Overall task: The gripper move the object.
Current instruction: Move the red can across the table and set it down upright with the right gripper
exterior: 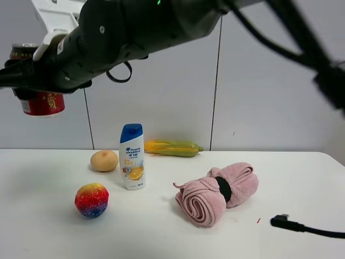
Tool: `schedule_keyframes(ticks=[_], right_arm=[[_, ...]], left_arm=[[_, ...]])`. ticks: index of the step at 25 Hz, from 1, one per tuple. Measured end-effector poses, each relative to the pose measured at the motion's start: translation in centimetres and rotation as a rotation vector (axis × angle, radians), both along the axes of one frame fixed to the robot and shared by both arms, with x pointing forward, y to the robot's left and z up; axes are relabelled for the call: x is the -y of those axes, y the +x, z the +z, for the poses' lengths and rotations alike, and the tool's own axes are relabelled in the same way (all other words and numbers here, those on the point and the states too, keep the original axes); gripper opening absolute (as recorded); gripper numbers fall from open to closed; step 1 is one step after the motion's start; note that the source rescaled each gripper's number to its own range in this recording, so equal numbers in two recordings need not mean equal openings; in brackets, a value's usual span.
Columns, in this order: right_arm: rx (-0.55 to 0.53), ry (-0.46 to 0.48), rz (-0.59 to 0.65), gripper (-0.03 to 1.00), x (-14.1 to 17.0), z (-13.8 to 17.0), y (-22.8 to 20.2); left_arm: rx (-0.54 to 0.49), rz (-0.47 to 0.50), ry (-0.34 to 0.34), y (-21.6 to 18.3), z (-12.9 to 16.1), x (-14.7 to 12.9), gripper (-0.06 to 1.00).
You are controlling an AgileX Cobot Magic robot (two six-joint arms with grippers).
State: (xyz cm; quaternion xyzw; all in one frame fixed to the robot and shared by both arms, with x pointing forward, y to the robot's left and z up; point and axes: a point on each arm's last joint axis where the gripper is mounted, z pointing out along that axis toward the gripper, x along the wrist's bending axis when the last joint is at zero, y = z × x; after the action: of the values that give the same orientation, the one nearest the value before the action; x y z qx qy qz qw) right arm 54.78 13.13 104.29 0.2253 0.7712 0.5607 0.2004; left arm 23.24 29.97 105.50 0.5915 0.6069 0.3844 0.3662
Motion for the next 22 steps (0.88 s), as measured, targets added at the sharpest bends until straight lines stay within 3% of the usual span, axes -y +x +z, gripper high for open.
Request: schedule_keyframes(ticks=[9,15,22], right_arm=[[-0.049,-0.017,-0.009,0.01,-3.4,-7.2,2.6],[-0.003,0.023,-0.029,0.01,-3.2,-10.0,4.4],[0.002,0.004,-0.045,0.01,-2.6,-12.3,5.5]], left_arm=[[0.000,0.000,0.000,0.0,0.0,0.0,1.00],[0.000,0.000,0.000,0.0,0.0,0.0,1.00],[0.000,0.000,0.000,0.0,0.0,0.0,1.00]])
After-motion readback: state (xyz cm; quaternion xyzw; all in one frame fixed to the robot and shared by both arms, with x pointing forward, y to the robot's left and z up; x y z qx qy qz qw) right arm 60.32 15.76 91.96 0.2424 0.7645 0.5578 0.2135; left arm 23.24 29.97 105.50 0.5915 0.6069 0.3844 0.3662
